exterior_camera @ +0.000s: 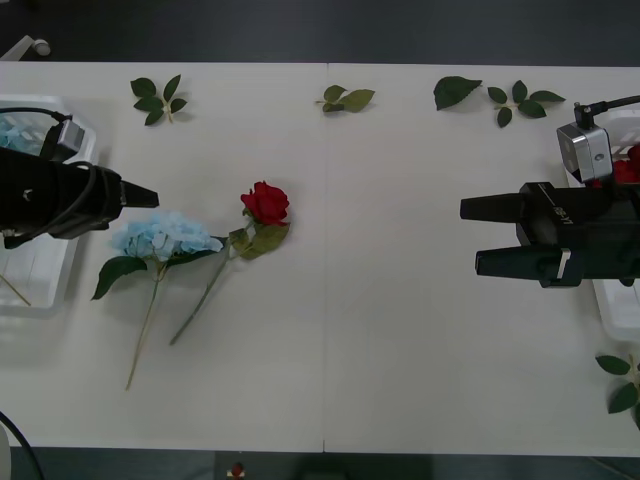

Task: Put the red flowers into the right box and the blue flowers into the left box

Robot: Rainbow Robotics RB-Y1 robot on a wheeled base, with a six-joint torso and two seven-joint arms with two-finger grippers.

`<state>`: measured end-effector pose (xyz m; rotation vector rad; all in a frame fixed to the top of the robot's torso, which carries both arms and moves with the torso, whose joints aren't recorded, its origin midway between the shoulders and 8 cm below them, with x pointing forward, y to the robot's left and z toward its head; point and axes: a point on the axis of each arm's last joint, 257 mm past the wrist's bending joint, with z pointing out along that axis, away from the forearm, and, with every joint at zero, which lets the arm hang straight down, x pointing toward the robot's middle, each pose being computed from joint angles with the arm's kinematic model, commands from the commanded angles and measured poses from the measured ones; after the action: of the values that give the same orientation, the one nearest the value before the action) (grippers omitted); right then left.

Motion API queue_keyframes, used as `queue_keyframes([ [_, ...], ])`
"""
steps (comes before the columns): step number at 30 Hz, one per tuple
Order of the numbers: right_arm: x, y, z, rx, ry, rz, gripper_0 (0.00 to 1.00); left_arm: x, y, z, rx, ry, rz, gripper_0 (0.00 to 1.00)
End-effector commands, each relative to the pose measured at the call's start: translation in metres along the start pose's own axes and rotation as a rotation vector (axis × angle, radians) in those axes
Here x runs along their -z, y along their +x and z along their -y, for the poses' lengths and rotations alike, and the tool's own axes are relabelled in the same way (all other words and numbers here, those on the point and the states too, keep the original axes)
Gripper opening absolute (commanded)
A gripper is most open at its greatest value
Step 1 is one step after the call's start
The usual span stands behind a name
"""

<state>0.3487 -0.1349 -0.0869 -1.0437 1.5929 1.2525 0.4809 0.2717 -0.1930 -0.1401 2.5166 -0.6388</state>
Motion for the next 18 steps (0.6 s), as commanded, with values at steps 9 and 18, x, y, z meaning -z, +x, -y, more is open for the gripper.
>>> queue_keyframes([
  [9,-0.006,-0.007,-0.008,0.048,-0.022,0.009,1.00,-0.016,0.038,-0.017,-0.287,-0.048,0.014,1.00],
  [18,-0.006,-0.007,-0.008,0.048,-0.022,0.009,1.00,-0.001,0.053,-0.048,-0.425,-0.119,0.000,1.00],
])
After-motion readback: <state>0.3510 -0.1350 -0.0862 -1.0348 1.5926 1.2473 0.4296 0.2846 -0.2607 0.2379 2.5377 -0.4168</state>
